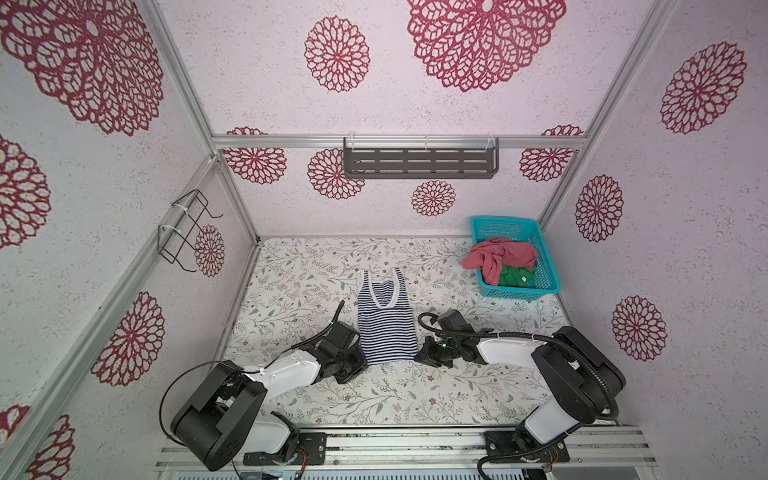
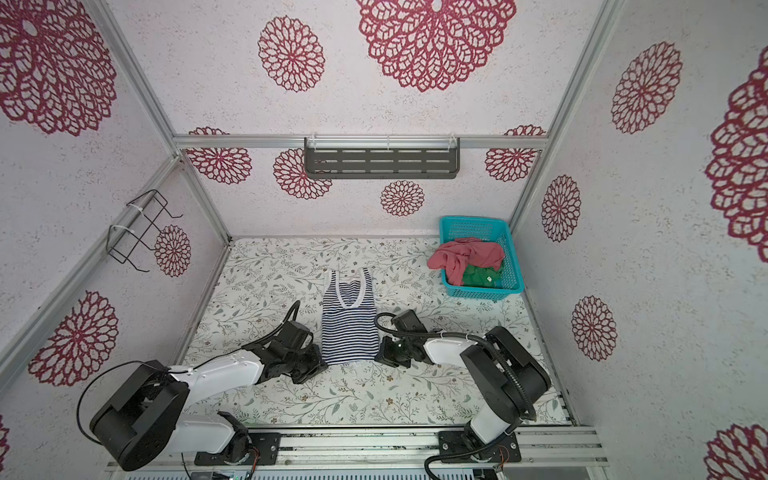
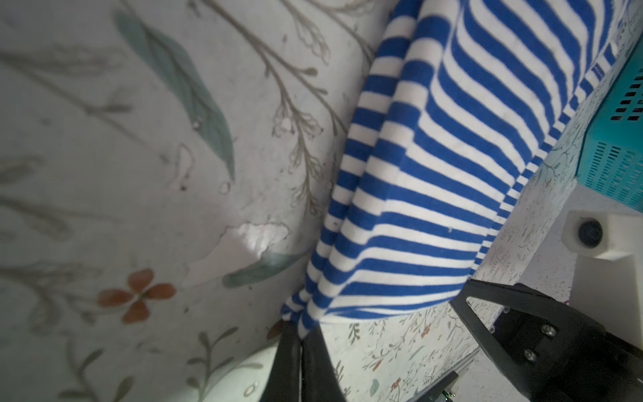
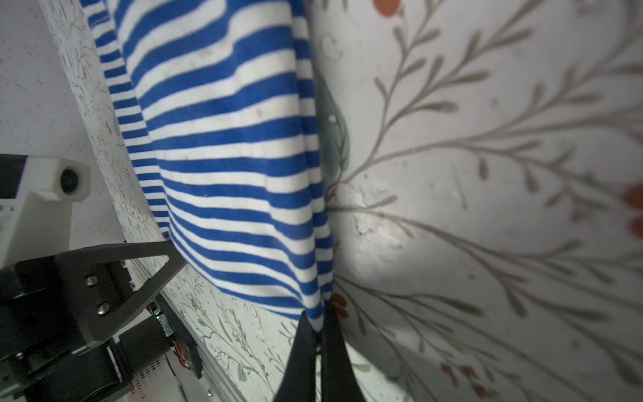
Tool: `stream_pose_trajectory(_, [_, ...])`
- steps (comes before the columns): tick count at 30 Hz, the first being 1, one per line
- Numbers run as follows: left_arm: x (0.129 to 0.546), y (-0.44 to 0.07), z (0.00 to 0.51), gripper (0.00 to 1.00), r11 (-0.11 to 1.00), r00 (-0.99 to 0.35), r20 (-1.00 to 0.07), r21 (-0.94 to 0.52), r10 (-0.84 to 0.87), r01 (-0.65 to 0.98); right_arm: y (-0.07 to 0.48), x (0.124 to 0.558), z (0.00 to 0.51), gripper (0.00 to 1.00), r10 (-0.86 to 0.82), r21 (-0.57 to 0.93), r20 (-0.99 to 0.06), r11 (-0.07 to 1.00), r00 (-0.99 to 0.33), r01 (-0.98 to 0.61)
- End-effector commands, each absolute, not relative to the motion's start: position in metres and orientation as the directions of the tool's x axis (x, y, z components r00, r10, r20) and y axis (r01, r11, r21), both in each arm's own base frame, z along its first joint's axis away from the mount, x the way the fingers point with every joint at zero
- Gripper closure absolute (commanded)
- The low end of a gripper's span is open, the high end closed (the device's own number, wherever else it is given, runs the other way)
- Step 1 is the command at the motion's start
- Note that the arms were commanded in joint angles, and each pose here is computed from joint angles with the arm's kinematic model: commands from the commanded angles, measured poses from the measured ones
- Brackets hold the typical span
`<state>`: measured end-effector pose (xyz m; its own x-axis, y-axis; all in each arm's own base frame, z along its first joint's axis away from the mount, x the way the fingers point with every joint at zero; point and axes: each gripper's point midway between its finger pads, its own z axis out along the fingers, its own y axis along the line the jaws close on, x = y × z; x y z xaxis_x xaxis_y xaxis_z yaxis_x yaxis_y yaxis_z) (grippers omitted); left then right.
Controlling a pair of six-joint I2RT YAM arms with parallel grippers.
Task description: Fold and stack the tank tops
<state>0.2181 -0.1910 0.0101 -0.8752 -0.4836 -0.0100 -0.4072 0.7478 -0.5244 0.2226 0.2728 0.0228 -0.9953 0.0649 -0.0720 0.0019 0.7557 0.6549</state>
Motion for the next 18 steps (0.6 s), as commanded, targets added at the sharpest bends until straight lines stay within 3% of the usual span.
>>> stream_pose_trajectory(1, [0.196,-0.154,-0.013,1.00,0.820,-0.868,-0.016,-0.335,-0.497,-0.464,0.275,0.224,0.030,1.00,0.038,0.637,-0.091,0.771,-0.995,-0.029])
stream_pose_trajectory(12, [0.207,-0.145,0.057,1.00,0.820,-0.848,-0.142,-0.380,-0.510,-0.429,0.268,0.207,0.062,1.00,-0.054,0.556,-0.141,0.822,-0.988,-0.125])
stream_pose_trajectory(18, [0.220,-0.139,0.104,1.00,0.832,-0.828,-0.246,-0.397,-0.504,-0.388,0.264,0.216,0.099,1.00,-0.118,0.488,-0.227,0.845,-0.967,-0.218])
